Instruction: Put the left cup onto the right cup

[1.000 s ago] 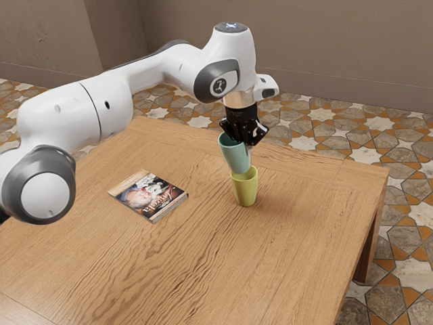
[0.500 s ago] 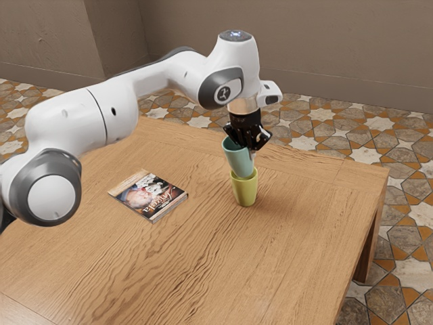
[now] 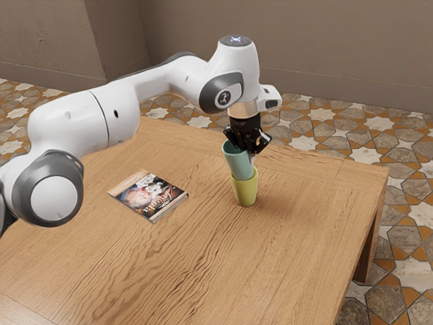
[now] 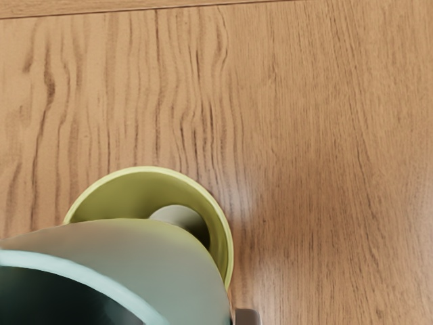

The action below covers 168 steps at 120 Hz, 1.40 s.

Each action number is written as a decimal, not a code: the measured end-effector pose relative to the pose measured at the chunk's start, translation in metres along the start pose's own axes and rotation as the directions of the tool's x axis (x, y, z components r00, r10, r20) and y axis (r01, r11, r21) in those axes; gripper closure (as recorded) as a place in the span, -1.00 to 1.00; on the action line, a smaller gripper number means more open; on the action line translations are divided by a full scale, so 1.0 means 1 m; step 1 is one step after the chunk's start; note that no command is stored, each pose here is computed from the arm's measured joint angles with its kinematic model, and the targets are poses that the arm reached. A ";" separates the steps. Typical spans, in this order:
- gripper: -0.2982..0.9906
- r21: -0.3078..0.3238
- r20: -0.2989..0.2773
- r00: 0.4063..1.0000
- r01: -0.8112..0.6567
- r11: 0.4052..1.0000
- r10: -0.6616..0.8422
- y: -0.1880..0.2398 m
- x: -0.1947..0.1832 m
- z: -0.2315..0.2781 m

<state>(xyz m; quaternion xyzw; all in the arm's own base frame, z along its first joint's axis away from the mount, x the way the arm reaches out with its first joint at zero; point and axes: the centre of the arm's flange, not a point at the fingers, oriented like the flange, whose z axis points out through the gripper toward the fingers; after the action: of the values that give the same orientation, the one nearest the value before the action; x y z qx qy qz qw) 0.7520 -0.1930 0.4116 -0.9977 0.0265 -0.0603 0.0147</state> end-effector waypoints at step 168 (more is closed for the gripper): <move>-0.41 0.118 -0.009 0.986 0.169 0.979 -0.169 -0.081 -0.128 -0.242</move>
<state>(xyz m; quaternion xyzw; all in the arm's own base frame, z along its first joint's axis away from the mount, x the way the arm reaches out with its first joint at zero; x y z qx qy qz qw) 0.6001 -0.1110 0.6391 -0.9938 -0.0619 -0.0623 0.0684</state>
